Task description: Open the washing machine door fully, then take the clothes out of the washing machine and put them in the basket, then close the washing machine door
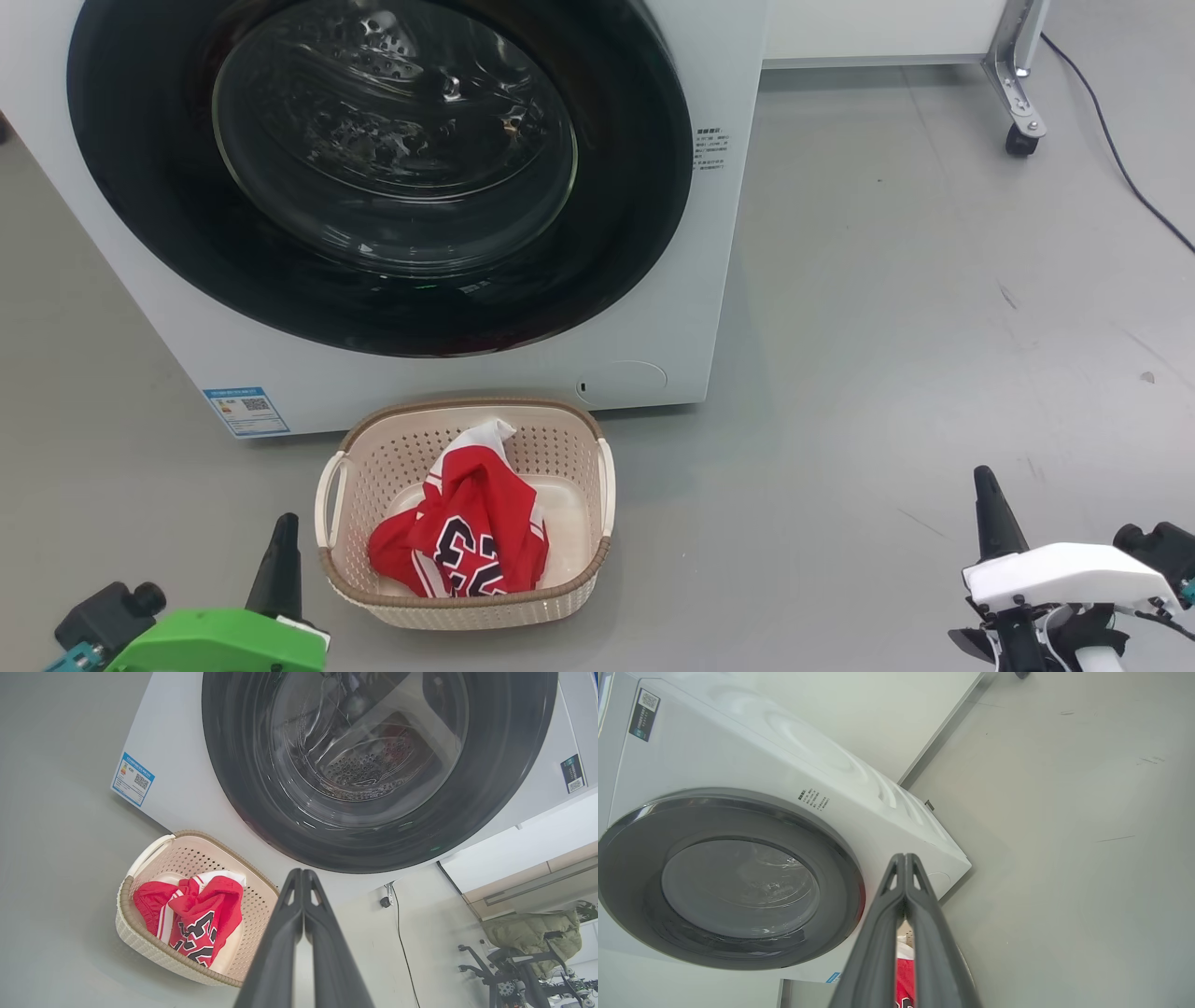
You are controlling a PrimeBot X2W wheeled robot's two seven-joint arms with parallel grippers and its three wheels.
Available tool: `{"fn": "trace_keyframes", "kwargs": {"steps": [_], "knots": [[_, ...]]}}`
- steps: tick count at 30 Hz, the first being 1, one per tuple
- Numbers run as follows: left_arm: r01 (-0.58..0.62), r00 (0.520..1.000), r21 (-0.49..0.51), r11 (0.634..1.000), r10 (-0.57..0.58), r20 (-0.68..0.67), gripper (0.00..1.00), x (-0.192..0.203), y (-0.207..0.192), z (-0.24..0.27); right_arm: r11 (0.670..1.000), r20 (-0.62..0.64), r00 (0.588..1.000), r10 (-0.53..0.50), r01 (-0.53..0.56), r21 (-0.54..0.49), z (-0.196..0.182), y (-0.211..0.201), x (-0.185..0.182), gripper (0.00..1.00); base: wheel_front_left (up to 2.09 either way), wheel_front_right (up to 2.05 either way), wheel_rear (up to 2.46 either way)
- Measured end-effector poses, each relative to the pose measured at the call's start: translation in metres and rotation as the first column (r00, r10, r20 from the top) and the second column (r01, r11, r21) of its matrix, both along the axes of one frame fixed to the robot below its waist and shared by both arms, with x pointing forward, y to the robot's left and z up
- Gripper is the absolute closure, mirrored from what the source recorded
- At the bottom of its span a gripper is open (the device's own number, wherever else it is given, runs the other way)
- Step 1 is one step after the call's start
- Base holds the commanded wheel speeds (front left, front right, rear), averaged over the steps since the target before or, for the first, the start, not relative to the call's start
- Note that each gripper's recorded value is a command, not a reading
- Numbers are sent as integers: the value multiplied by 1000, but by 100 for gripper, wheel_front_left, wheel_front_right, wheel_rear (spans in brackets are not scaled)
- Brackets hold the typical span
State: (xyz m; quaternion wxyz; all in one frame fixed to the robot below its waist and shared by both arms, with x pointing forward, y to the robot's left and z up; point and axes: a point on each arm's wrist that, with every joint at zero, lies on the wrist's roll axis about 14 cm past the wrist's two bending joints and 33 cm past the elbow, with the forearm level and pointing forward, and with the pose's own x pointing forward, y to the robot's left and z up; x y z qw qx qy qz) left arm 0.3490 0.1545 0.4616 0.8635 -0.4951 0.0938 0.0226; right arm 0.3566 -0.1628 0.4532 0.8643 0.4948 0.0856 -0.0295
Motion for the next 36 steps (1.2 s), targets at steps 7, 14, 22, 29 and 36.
{"fn": "trace_keyframes", "kwargs": {"steps": [7, 14, 22, 29, 36], "knots": [[-18, 1000, -90, 996, 18, -3, 100, 4, 4, 1, 996, 1, 1000, -25, 25, 85, 2, -6, 2, 100, 0, 0, 0], [-30, 1000, -171, 985, 30, 2, 100, 7, 8, 3, 984, 8, 999, -48, 46, 173, 7, -13, 6, 100, 0, 0, 0], [-46, 999, -274, 961, 48, 2, 100, 10, 13, 4, 960, 8, 997, -76, 71, 271, 9, -20, 7, 100, 0, 0, 0], [-57, 998, -351, 935, 66, 13, 100, 15, 17, 8, 931, 16, 995, -98, 86, 355, 14, -26, 11, 100, 0, 0, 0], [-74, 996, -425, 902, 89, 15, 100, 17, 22, 10, 901, 22, 992, -121, 101, 422, 17, -33, 12, 100, 0, 0, 0]]}}
